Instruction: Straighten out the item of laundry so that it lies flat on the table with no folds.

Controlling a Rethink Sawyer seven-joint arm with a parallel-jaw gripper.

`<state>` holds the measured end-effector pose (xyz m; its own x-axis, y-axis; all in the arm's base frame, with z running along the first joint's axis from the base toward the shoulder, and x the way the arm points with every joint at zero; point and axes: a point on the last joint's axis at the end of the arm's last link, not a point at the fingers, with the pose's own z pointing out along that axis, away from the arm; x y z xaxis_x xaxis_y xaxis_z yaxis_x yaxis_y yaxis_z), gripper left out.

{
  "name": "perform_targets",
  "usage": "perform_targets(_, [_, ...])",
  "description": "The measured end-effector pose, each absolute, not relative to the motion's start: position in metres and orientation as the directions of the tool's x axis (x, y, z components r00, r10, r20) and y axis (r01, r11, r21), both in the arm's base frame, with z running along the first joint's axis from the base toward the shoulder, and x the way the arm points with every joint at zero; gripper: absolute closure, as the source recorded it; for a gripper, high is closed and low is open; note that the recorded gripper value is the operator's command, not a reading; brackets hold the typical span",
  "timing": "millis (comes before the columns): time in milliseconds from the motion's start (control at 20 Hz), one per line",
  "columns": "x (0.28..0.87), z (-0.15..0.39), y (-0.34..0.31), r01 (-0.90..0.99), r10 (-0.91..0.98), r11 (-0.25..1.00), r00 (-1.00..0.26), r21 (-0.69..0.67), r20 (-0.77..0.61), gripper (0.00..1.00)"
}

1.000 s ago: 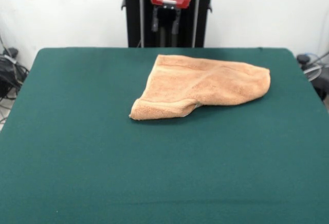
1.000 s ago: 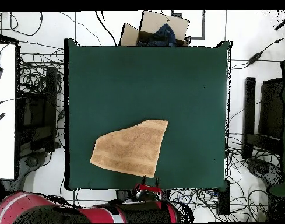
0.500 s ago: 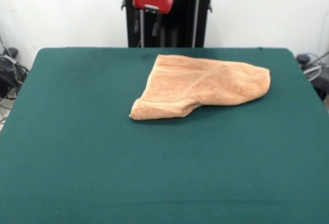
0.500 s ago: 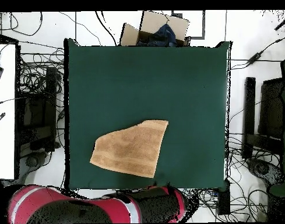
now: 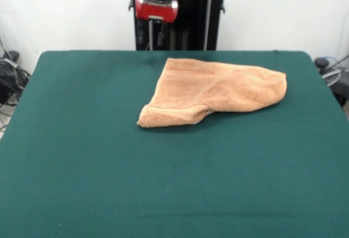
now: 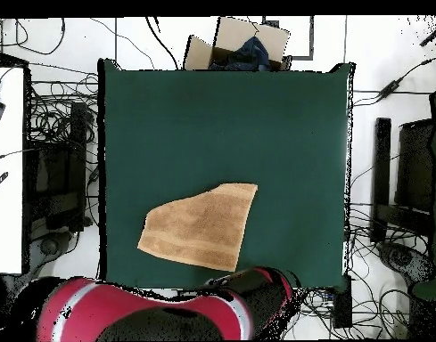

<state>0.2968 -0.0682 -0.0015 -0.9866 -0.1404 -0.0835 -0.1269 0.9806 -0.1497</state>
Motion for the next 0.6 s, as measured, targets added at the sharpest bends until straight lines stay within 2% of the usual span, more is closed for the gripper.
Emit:
perform_targets(200, [0.302,-0.013,-0.077,-0.087,-0.096,0.984,-0.994,-0.154,-0.049,0.0])
perform_targets(600, [0.323,-0.027,-0.094,0.18,0.185,0.966,-0.983,-0.188,0.011,0.0])
